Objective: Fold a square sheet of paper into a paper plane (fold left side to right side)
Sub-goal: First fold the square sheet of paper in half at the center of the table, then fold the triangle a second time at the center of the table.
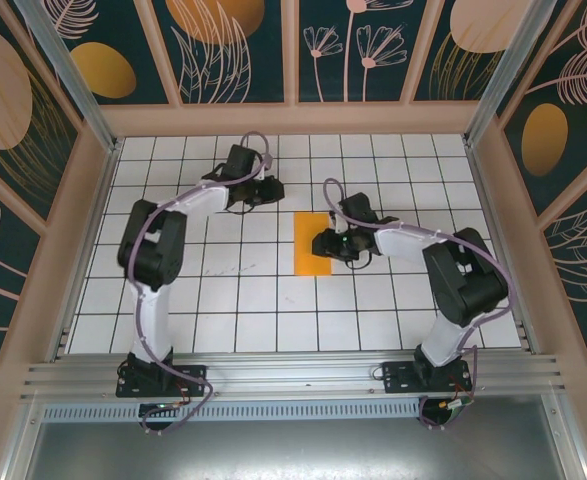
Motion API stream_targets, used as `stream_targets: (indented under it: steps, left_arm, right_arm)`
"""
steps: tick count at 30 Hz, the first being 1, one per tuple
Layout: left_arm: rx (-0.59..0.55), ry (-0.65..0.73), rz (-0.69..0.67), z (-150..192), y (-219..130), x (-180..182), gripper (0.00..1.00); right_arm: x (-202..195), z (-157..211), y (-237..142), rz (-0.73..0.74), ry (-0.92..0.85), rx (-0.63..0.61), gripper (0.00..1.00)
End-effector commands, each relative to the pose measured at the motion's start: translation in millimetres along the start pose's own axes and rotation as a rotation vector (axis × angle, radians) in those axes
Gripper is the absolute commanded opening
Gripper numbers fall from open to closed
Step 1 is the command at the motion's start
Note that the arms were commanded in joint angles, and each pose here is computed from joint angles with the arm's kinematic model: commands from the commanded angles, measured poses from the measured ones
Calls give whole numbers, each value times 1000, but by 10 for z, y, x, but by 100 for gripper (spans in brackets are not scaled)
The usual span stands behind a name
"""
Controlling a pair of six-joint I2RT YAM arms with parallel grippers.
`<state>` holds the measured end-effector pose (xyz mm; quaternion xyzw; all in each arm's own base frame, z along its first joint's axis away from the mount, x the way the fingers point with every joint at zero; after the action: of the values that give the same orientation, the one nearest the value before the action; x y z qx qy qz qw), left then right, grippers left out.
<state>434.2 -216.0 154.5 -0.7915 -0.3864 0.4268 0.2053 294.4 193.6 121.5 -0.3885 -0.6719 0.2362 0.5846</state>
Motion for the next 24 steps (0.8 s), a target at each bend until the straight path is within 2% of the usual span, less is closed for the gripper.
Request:
stream_targets:
  steps: [1, 6, 11, 18, 24]
  left_arm:
    - [-29, 2, 92, 145, -209, -136, 22]
    - [72, -42, 193, 554, -86, -241, 21]
    - [134, -38, 226, 694, 200, -366, 21]
    - [184, -46, 182, 773, 527, -297, 19]
    - [209, -42, 92, 873, 562, -185, 18]
  right_arm:
    - [171, -207, -277, -87, -66, -159, 52]
    - [28, -411, -417, -114, 24, -250, 63]
    - [-61, -504, -377, -174, 98, -238, 66]
    - [-182, -434, -268, -137, 149, -198, 66]
    - [-210, -404, -257, -80, 142, -141, 67]
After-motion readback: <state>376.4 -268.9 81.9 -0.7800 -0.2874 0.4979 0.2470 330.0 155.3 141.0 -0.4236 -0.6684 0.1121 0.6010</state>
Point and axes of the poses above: each hand's point on the last joint's axis, 136 mm out from that joint toward the fingers, its own y axis out along the fingers, its own x axis along the line the jaws close on, z = x × y, the point moved 9 cm from there along -y, back along the fingers, and after that the axes turned 8 degrees about y, right-handed, at the moved point
